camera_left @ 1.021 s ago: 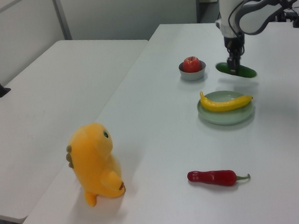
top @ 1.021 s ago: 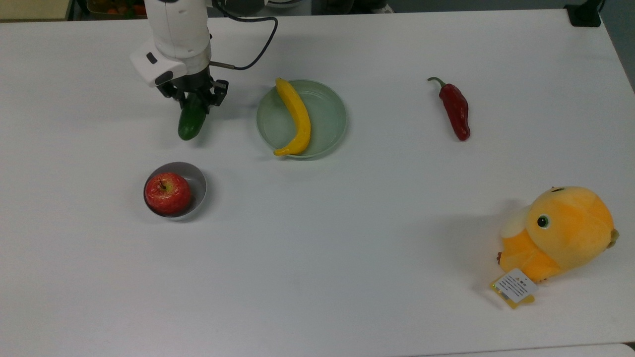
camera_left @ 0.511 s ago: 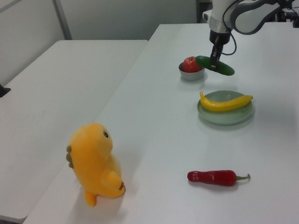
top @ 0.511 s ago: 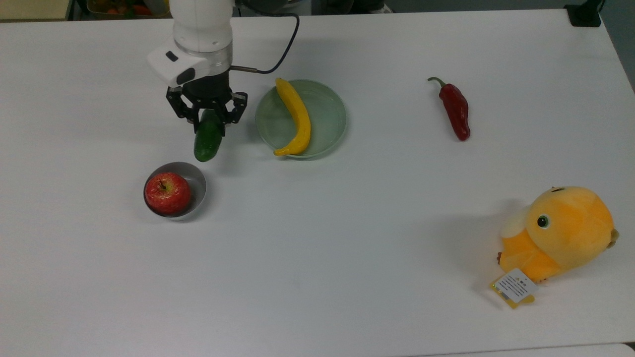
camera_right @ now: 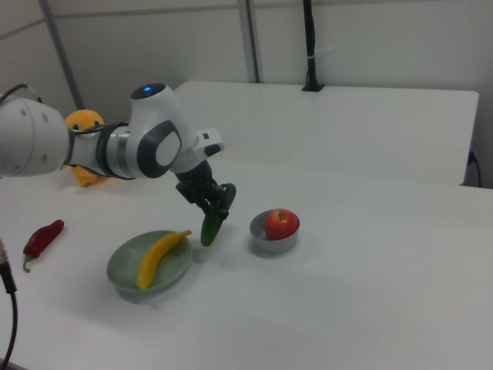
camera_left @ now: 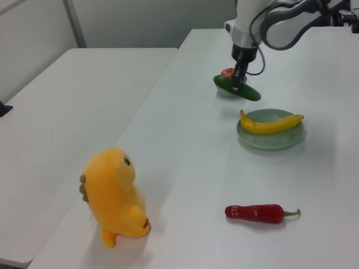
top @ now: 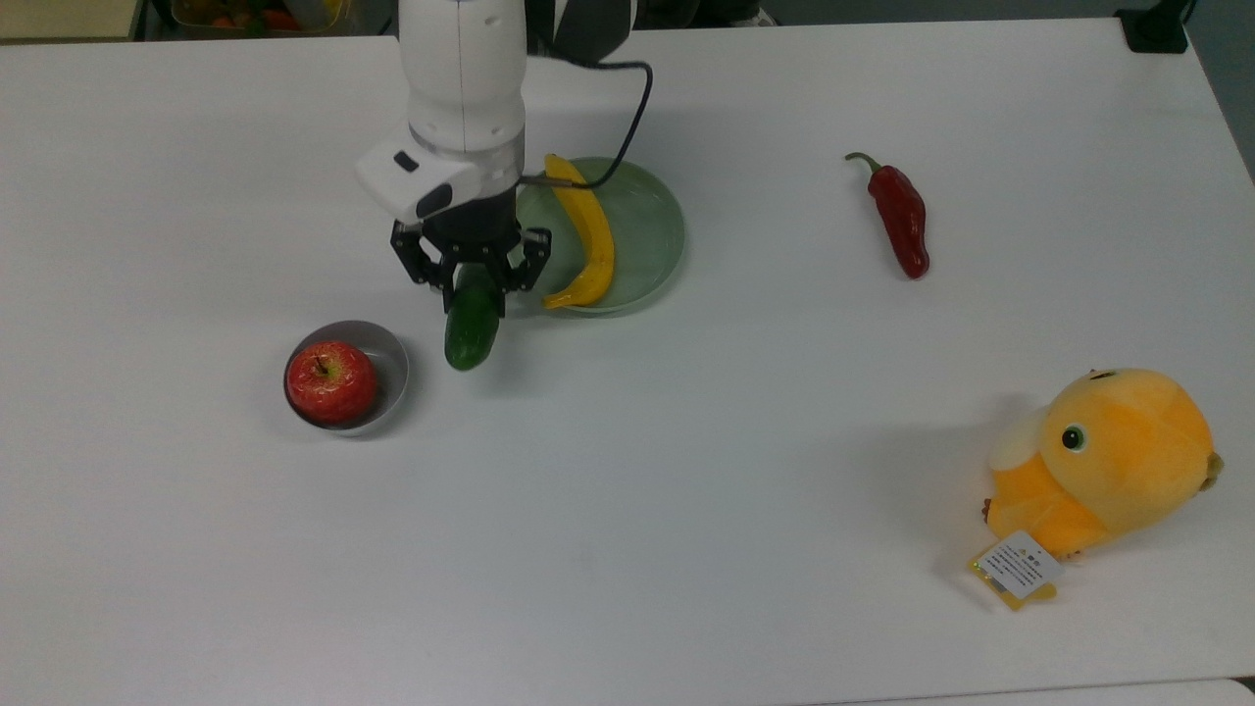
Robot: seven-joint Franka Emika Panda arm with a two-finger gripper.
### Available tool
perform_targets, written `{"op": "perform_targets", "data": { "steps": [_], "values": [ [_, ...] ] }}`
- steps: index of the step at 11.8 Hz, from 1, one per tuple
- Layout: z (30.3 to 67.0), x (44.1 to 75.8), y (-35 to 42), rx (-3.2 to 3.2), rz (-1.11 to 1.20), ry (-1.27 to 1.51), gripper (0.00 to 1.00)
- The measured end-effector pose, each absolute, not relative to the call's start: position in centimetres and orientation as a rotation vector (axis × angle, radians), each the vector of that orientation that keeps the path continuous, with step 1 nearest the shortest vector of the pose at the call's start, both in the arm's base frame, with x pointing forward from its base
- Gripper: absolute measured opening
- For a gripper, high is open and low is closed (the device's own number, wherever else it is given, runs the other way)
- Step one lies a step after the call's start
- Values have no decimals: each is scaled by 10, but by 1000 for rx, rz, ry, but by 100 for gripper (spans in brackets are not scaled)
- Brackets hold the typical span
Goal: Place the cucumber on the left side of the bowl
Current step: 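Carry the cucumber toward the apple bowl and lower it beside the bowl, then open the gripper to release the cucumber and raise slightly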
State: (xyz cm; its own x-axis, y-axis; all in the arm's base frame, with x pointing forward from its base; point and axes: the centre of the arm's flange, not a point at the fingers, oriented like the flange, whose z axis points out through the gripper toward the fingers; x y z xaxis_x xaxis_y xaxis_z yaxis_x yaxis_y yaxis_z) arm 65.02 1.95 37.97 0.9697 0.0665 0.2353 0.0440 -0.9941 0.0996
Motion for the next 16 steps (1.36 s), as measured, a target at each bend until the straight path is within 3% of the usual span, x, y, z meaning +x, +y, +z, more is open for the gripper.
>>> {"op": "perform_targets", "data": {
  "steps": [3, 6, 8, 9, 12, 16],
  "values": [
    [358, 676, 19, 3027, 374, 58, 48],
    [338, 681, 14, 3028, 374, 51, 48],
    [336, 682, 6, 3027, 371, 35, 53],
    [335, 682, 5, 3027, 369, 32, 58],
    [337, 683, 4, 3026, 375, 29, 100],
    [363, 687, 5, 3026, 443, -76, 100]
  ]
}}
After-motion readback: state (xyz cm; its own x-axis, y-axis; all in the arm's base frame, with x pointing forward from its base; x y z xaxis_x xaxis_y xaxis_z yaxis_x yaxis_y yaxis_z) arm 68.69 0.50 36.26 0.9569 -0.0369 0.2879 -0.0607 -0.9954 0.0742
